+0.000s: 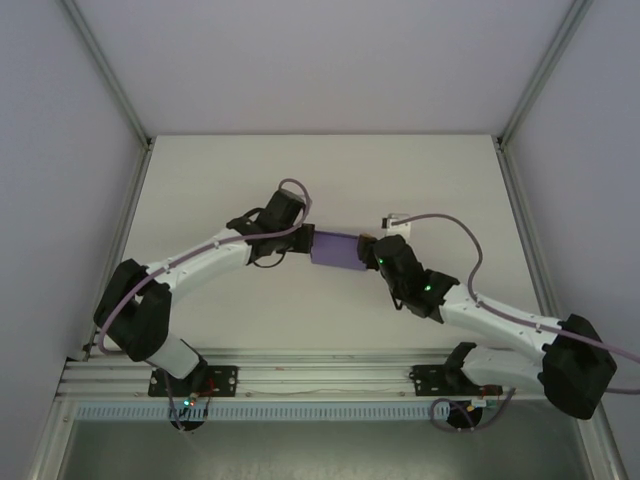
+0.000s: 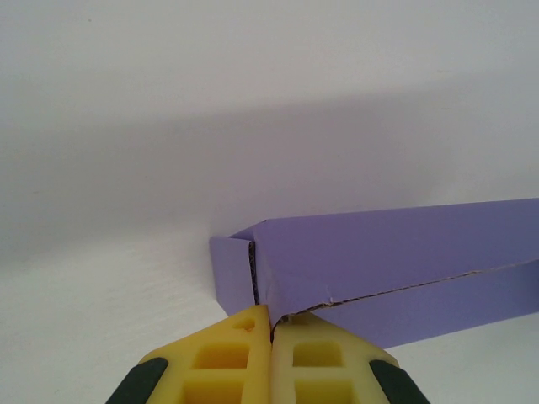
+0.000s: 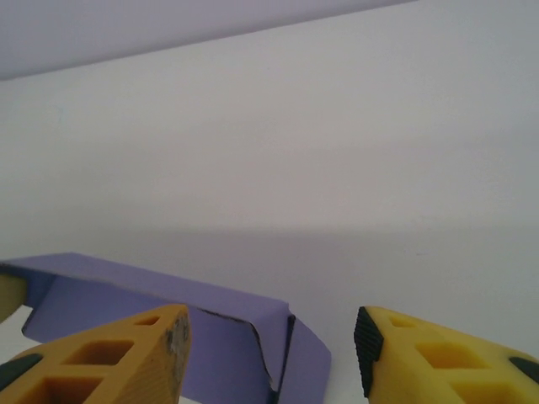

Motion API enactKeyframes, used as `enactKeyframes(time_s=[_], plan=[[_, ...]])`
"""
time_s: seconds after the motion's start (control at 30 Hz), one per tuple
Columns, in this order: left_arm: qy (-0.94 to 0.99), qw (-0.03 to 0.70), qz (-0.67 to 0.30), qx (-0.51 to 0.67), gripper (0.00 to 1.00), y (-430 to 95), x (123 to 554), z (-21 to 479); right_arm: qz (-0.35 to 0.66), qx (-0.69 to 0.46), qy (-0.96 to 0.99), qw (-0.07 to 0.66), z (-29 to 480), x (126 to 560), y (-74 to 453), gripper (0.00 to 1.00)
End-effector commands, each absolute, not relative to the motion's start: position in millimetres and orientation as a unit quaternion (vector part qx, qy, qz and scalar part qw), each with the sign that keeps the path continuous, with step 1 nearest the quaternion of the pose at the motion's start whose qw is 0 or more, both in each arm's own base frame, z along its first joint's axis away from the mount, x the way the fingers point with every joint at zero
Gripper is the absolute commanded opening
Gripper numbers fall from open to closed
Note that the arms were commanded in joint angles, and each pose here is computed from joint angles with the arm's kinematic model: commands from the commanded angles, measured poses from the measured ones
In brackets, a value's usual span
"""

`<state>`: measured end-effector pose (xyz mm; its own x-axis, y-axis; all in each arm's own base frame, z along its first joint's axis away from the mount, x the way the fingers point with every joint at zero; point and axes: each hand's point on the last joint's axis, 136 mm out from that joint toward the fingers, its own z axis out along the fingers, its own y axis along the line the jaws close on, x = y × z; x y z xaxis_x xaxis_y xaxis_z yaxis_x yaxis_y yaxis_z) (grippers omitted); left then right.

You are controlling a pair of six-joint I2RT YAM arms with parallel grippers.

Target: Assemble paper box

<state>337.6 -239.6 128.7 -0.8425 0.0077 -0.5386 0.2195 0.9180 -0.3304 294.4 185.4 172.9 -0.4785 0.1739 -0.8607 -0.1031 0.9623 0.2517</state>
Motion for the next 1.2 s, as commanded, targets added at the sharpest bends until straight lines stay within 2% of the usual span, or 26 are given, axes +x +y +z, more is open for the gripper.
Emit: enactKeyframes(time_s=[0.0, 0.23, 0.47, 1.17], plan=[[0.955, 0.234, -0.167, 0.075, 0.0, -237.1, 326.1, 110.3, 0.154, 0.042, 0.832, 0.532, 200.6, 303.3, 184.2, 0.56], [0.956, 0.229, -0.166, 0.076, 0.0, -239.6, 326.0, 108.5, 0.13, 0.075, 0.846, 0.512, 197.9, 319.5, 173.6, 0.55], [0.956, 0.23, -0.162, 0.081, 0.0, -240.0, 327.1, 110.0, 0.112, 0.09, 0.866, 0.479, 163.1, 320.4, 170.3, 0.52], [0.949, 0.244, -0.172, 0.096, 0.0, -245.5, 330.6, 126.7, 0.122, 0.142, 0.91, 0.37, 85.0, 290.8, 161.6, 0.44]])
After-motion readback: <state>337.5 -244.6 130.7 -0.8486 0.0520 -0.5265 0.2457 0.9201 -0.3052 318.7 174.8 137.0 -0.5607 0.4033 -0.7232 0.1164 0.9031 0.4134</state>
